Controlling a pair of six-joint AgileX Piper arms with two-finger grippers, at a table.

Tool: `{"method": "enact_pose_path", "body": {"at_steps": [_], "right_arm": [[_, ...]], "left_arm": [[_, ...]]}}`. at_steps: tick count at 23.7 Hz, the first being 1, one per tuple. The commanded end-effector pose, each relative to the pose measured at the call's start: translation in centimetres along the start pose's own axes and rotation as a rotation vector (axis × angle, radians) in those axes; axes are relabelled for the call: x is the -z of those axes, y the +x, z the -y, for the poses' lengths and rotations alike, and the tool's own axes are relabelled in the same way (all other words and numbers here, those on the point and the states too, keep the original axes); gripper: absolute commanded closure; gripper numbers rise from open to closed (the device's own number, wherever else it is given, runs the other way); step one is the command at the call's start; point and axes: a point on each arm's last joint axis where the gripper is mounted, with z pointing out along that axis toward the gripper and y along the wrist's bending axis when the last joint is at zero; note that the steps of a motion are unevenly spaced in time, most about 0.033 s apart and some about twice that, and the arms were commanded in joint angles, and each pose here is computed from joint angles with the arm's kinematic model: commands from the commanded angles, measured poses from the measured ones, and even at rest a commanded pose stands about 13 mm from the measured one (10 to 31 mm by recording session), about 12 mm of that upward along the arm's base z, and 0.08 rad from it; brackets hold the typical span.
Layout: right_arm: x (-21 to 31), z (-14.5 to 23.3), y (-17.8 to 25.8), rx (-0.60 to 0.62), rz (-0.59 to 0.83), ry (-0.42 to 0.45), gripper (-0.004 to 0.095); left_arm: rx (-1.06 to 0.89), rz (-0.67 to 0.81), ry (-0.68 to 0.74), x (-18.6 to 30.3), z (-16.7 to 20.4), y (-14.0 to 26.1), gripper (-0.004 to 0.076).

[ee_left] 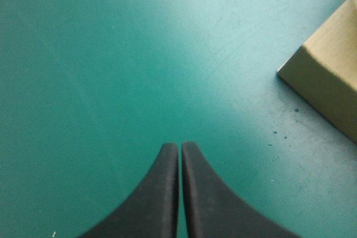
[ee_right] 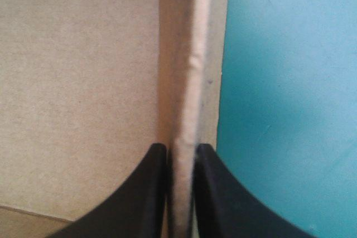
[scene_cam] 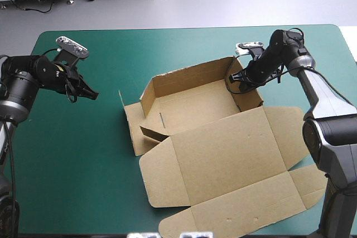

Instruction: Fold the box

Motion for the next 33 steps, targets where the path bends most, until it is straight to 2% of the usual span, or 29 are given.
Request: {"method": "enact_pose_path", "body": {"at_steps": [1, 5, 10, 15, 20, 23, 26, 33], "right_arm": [[2.4, -1.3, -0.3, 0.016, 0.070, -0.047, 0.0925], [2.8, -1.7, -0.9, -0.001, 0.140, -0.082, 0.0927], [6.7, -2.9, -1.7, 0.019, 0.292, -0.092, 0.0927], [18.0, -6.1, -0.8, 0.118, 0.541, -0.001, 0.0927], [26.0, -8.4, 2.3, 0.153, 0.699, 0.094, 0.0927], [29.6, -9.7, 4.5, 0.171, 0.792, 0.126, 0.0928], [32.6, -11.0, 7.2, 0.195, 0.872, 0.141, 0.0927], [34.6, -12.0, 9.3, 0.211, 0.929, 0.150, 0.0927]], "left_arm": [[0.015, 0.115, -0.034, 2.0, -0.2, -1.0, 0.0716], [0.031, 0.144, -0.047, 1.9, -0.4, -1.3, 0.0716], [0.053, 0.194, -0.071, 1.7, -0.7, -1.8, 0.0716], [0.166, 0.344, -0.060, 3.8, -2.1, -3.3, 0.0716], [0.315, 0.452, -0.024, 5.6, -5.1, -2.8, 0.0716], [0.371, 0.529, 0.056, 6.2, -5.8, -2.7, 0.0716], [0.364, 0.593, 0.220, 6.5, -4.9, -3.2, 0.0716], [0.381, 0.625, 0.417, 6.6, -3.7, -3.8, 0.0716]]}}
